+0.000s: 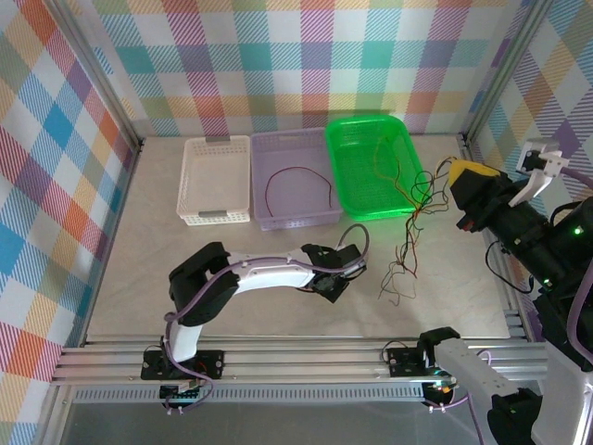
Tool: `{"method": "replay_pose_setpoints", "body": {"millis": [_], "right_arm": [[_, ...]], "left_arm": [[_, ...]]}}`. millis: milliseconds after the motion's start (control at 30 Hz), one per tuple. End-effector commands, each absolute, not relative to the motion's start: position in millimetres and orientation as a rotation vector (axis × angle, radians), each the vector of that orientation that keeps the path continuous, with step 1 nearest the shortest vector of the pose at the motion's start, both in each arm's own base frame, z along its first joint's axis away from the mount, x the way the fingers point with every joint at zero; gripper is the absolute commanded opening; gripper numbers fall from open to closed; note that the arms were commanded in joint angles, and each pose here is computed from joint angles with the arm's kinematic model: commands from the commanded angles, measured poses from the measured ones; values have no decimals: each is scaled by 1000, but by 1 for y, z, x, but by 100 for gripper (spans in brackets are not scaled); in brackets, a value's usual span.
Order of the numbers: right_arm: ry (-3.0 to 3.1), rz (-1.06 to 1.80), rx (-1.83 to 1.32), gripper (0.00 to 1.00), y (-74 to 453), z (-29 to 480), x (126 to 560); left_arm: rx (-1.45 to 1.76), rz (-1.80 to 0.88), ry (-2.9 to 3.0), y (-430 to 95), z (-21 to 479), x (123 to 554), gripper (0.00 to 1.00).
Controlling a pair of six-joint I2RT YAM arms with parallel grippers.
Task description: Untangle the cables
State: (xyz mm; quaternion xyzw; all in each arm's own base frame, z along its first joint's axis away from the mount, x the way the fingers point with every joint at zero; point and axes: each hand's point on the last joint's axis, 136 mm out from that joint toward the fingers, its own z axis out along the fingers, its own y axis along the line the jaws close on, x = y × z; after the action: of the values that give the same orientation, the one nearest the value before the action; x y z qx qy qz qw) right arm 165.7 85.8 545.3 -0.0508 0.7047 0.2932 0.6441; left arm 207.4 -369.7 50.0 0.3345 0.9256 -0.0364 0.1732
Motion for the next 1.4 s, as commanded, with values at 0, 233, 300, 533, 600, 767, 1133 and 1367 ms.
{"method": "replay_pose_setpoints", "body": {"millis": [0,233,300,533,600,767,1133,1367], "right_arm": [[1568,650,-107,0,82,548,163],[1612,670,-98,0,85,523,167],[1621,679,-98,0,86,517,169],[1664,726,-97,0,94,496,177],[1672,743,-104,0,97,491,179],[1688,758,-104,0,100,483,183],[1689,809,-152,0,110,479,183],[1691,837,-170,0,114,475,179]], "left_arm": [[912,-177,2523,-363,116,208,0],[827,-357,2367,-345,220,211,0],[778,-448,2297,-341,257,216,0],[540,-694,2122,-321,347,265,0],[465,-768,2076,-317,368,286,0],[338,-887,1976,-313,402,333,0],[94,-1051,1885,-306,393,451,0],[20,-1025,1976,-316,323,512,0]]}}
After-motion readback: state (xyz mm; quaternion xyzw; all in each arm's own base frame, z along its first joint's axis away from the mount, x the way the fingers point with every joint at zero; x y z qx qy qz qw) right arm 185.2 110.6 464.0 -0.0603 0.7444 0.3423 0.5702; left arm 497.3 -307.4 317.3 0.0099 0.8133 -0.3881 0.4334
